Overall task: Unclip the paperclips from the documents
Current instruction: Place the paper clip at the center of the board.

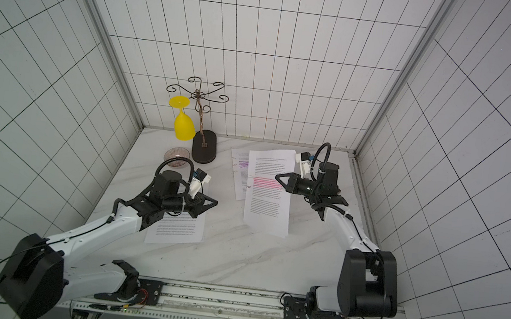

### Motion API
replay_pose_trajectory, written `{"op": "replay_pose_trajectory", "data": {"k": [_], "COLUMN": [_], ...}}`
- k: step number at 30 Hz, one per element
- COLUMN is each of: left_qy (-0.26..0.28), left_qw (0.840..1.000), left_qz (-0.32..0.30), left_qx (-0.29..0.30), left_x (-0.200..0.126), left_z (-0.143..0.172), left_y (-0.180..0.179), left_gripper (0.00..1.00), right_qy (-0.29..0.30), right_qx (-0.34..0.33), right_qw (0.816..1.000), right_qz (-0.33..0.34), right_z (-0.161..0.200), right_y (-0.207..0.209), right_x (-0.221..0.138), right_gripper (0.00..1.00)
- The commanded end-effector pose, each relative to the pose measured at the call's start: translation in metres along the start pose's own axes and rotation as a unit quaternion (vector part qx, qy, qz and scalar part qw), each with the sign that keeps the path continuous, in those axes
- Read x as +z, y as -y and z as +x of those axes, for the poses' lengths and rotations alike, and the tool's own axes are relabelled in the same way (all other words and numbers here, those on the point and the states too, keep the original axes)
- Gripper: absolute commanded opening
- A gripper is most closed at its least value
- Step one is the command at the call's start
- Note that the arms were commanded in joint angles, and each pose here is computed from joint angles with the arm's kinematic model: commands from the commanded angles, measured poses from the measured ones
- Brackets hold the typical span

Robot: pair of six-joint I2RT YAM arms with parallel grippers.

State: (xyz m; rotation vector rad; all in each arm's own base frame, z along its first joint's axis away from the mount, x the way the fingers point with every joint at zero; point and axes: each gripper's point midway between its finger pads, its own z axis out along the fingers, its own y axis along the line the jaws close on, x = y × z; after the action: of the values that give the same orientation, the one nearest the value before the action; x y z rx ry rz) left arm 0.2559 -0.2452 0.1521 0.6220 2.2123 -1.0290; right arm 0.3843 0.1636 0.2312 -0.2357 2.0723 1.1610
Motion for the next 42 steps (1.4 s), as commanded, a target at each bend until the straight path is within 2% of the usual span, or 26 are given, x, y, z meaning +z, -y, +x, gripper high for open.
{"op": "replay_pose_trajectory", "data": {"k": [1,7,11,12,16,18,24,28,34,36,39,42], "left_qy": [-0.064,-0.106,-0.129,-0.133,-0.145,-0.156,-0.158,-0.157,-0.188,-0.2,-0.226,-0.24], "left_qw": [0.997,0.993,0.99,0.989,0.987,0.986,0.985,0.985,0.978,0.973,0.961,0.955], "left_qz": [-0.03,-0.018,-0.019,-0.023,-0.027,-0.034,-0.055,-0.061,-0.089,-0.117,-0.158,-0.169], "left_qx": [-0.04,-0.054,-0.055,-0.057,-0.061,-0.058,-0.043,-0.038,-0.029,-0.016,0.023,0.036], "left_x": [0.019,0.055,0.065,0.066,0.064,0.061,0.051,0.05,0.062,0.063,0.066,0.071], "left_z": [0.032,0.064,0.081,0.085,0.095,0.1,0.094,0.084,0.09,0.091,0.093,0.096], "left_y": [-0.004,0.003,0.001,-0.002,-0.004,-0.006,-0.007,-0.005,-0.019,-0.028,-0.036,-0.04], "left_gripper": [0.0,0.0,0.0,0.03,0.31,0.42,0.6,0.61,0.41,0.42,0.5,0.53], "right_qy": [-0.003,-0.006,-0.01,-0.012,-0.029,-0.041,-0.066,-0.077,-0.09,-0.094,-0.097,-0.098], "right_qx": [-0.028,-0.025,-0.029,-0.03,-0.039,-0.044,-0.059,-0.061,-0.069,-0.074,-0.076,-0.079], "right_qw": [0.997,0.996,0.996,0.996,0.994,0.993,0.991,0.991,0.99,0.989,0.989,0.988], "right_qz": [0.068,0.089,0.087,0.088,0.093,0.098,0.1,0.096,0.087,0.086,0.087,0.091], "right_z": [-0.037,-0.057,-0.061,-0.061,-0.054,-0.048,-0.031,-0.021,-0.01,-0.007,-0.002,-0.001], "right_y": [0.009,0.011,0.005,0.005,0.003,0.003,-0.003,-0.008,-0.015,-0.016,-0.016,-0.016], "right_x": [-0.006,-0.005,-0.006,-0.007,-0.008,-0.007,-0.002,0.003,0.007,0.008,0.007,0.004], "right_gripper": [0.0,0.0,0.0,0.0,0.0,0.0,0.0,0.0,0.0,0.0,0.0,0.0]}}
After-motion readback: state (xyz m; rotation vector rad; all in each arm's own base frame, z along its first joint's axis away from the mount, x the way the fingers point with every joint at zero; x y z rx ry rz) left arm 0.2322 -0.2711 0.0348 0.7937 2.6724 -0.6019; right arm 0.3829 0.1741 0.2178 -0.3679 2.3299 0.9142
